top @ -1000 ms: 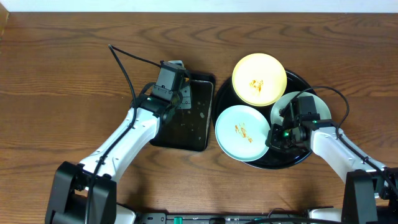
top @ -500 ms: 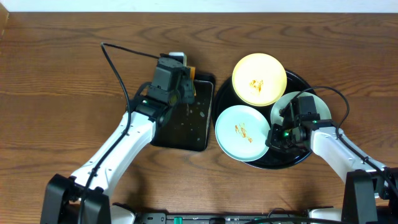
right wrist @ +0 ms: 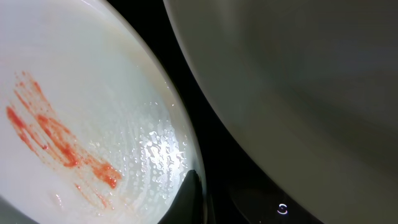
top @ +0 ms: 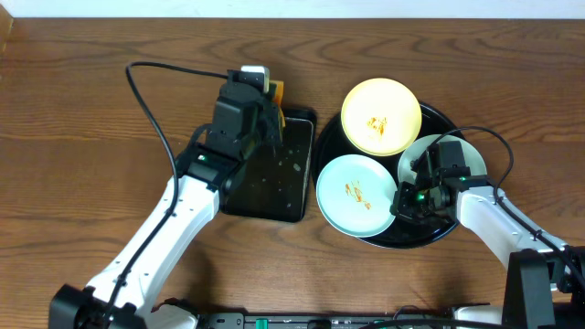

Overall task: Clean dirty plates on tray and stack at the side
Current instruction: 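Lift the sponge with the left gripper and carry it toward the plates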

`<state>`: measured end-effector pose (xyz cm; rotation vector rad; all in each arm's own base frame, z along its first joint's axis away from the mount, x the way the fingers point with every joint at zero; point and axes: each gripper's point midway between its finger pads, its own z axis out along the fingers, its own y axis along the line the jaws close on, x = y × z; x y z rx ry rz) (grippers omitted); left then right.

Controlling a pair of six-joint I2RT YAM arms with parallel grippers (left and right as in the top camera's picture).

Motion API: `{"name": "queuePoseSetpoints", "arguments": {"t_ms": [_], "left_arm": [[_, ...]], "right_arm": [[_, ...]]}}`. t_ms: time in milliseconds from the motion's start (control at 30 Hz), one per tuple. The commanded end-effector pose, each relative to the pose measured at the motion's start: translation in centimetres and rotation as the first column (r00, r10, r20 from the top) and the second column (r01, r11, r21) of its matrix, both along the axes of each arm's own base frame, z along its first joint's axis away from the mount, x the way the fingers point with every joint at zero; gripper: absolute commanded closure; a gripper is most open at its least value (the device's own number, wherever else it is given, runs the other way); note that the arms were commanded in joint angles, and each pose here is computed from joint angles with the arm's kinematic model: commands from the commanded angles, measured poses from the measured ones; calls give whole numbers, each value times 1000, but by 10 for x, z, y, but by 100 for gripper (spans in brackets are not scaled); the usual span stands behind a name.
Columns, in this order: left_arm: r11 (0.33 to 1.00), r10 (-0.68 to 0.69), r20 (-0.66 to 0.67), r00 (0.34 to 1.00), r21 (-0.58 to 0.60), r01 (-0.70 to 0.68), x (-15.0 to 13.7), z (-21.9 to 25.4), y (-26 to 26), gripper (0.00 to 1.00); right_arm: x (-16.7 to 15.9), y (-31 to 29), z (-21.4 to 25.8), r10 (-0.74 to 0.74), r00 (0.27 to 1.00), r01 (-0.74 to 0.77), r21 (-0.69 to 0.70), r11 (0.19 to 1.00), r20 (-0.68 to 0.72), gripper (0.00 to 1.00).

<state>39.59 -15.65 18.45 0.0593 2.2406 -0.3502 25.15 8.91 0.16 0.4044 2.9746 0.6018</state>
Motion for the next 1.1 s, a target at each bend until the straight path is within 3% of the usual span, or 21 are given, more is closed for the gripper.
{"name": "queuePoseSetpoints", "arguments": {"t_ms": [0, 200, 367, 800, 1067], "left_arm": [[999, 48, -97, 994, -5, -48, 1, -26, 1, 93], [996, 67, -373, 926, 78, -41, -29, -104, 5, 93], [996, 51, -471, 881, 86, -12, -49, -119, 6, 92], [997, 4, -501, 865, 67, 34, -57, -117, 1, 92], [981, -126, -466, 876, 71, 179, -52, -63, -30, 93]], "right_arm": [[-6, -2, -5, 7, 1000, -7, -23, 1000, -15, 99], [-8, -2, -5, 7, 1000, -8, -24, 1000, -24, 99], [-10, -2, -5, 7, 999, -8, -25, 1000, -34, 99], [-10, -2, -5, 7, 999, -8, -25, 1000, -33, 99], [-10, -2, -5, 7, 999, -8, -25, 1000, -34, 99]]}}
